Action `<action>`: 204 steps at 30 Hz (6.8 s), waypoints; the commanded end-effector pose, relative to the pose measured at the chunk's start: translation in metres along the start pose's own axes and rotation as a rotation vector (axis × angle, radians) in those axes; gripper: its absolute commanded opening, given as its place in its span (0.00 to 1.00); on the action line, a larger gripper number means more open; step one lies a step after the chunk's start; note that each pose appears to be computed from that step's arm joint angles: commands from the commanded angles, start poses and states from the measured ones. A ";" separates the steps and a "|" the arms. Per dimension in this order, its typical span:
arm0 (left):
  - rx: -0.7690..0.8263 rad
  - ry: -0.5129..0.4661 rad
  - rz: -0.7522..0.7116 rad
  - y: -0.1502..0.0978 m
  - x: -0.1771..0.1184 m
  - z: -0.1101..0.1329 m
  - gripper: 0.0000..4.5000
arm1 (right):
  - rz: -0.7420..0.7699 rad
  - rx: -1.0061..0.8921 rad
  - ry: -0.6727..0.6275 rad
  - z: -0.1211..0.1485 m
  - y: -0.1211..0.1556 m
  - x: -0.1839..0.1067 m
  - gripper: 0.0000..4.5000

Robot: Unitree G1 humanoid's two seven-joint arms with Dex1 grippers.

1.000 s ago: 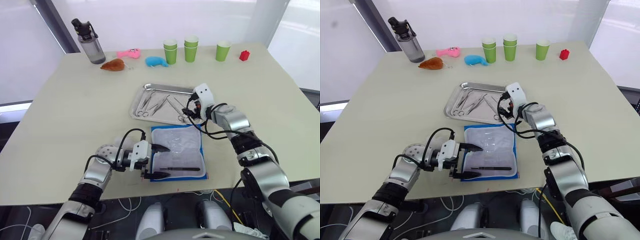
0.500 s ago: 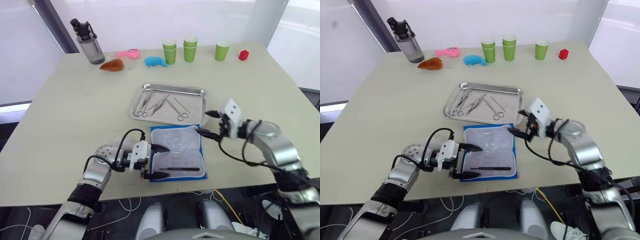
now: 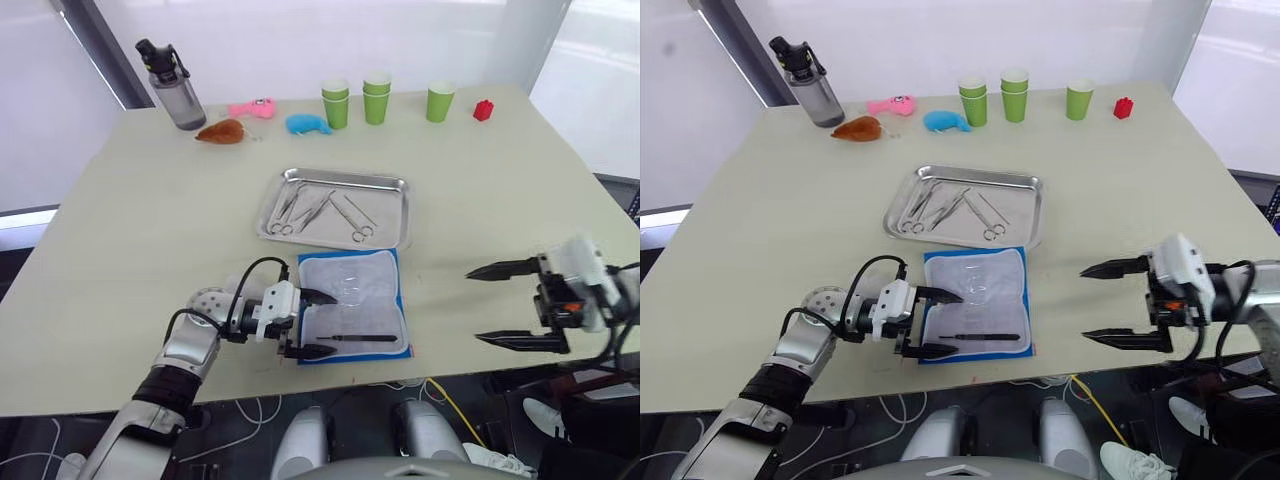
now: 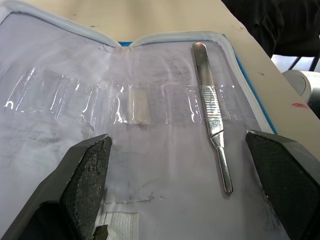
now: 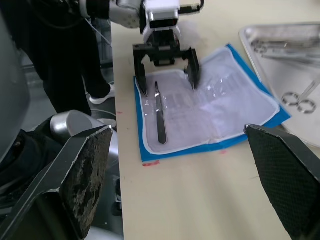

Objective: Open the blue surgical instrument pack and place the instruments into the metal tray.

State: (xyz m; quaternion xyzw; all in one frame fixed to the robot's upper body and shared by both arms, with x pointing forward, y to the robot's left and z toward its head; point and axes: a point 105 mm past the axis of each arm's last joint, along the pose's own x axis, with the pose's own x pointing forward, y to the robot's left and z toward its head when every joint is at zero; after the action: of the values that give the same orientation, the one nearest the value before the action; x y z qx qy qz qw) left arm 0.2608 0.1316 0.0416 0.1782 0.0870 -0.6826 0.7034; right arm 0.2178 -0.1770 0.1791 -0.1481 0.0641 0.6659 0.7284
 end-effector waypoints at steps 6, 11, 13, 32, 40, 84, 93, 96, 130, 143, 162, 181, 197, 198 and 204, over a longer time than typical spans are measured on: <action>-0.226 0.217 -0.049 -0.030 -0.014 -0.066 1.00 | 0.007 -0.078 0.003 0.025 0.004 -0.017 0.98; -0.224 0.216 -0.058 -0.031 -0.012 -0.066 1.00 | -0.005 -0.087 -0.003 0.021 0.002 -0.007 0.98; -0.224 0.215 -0.059 -0.030 -0.011 -0.066 1.00 | -0.010 -0.088 -0.002 0.018 0.002 0.000 0.98; -0.218 0.207 -0.041 -0.027 -0.009 -0.063 1.00 | -0.163 -0.155 0.068 -0.039 -0.029 0.103 0.98; -0.218 0.209 -0.039 -0.027 -0.010 -0.062 1.00 | -0.062 -0.182 0.071 -0.052 -0.022 0.134 0.98; -0.231 0.202 -0.032 -0.033 -0.008 -0.065 1.00 | 0.093 -0.124 0.236 -0.075 -0.005 0.143 0.00; -0.229 0.209 -0.037 -0.034 -0.010 -0.066 1.00 | 0.081 -0.222 0.213 -0.042 -0.005 0.147 0.00; -0.227 0.211 -0.040 -0.033 -0.010 -0.065 1.00 | 0.080 -0.230 0.219 -0.034 -0.003 0.147 0.00; -0.232 0.201 -0.043 -0.034 -0.004 -0.066 1.00 | 0.048 -0.294 0.430 -0.037 -0.003 0.079 0.00; -0.231 0.204 -0.040 -0.032 -0.005 -0.067 1.00 | -0.101 -0.227 0.367 -0.016 -0.023 0.042 0.00; -0.228 0.203 -0.025 -0.029 -0.006 -0.066 1.00 | -0.598 0.019 0.092 0.007 -0.126 0.105 0.00; -0.230 0.197 -0.010 -0.031 -0.005 -0.065 1.00 | -0.865 0.315 0.258 -0.028 -0.200 0.139 0.00; -0.227 0.200 -0.005 -0.032 -0.007 -0.064 1.00 | -0.832 0.388 0.261 -0.034 -0.203 0.158 0.00; -0.227 0.200 -0.006 -0.032 -0.007 -0.064 1.00 | -0.839 0.380 0.267 -0.034 -0.204 0.157 0.00; -0.232 0.203 -0.002 -0.033 -0.009 -0.064 1.00 | -0.846 0.352 0.256 -0.030 -0.208 0.155 0.59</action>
State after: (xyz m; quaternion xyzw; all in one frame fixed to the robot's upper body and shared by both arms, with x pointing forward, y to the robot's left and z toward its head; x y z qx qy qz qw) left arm 0.2584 0.1350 0.0406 0.1748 0.0818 -0.6795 0.7078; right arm 0.4370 -0.0574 0.1105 -0.1126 0.2363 0.2644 0.9282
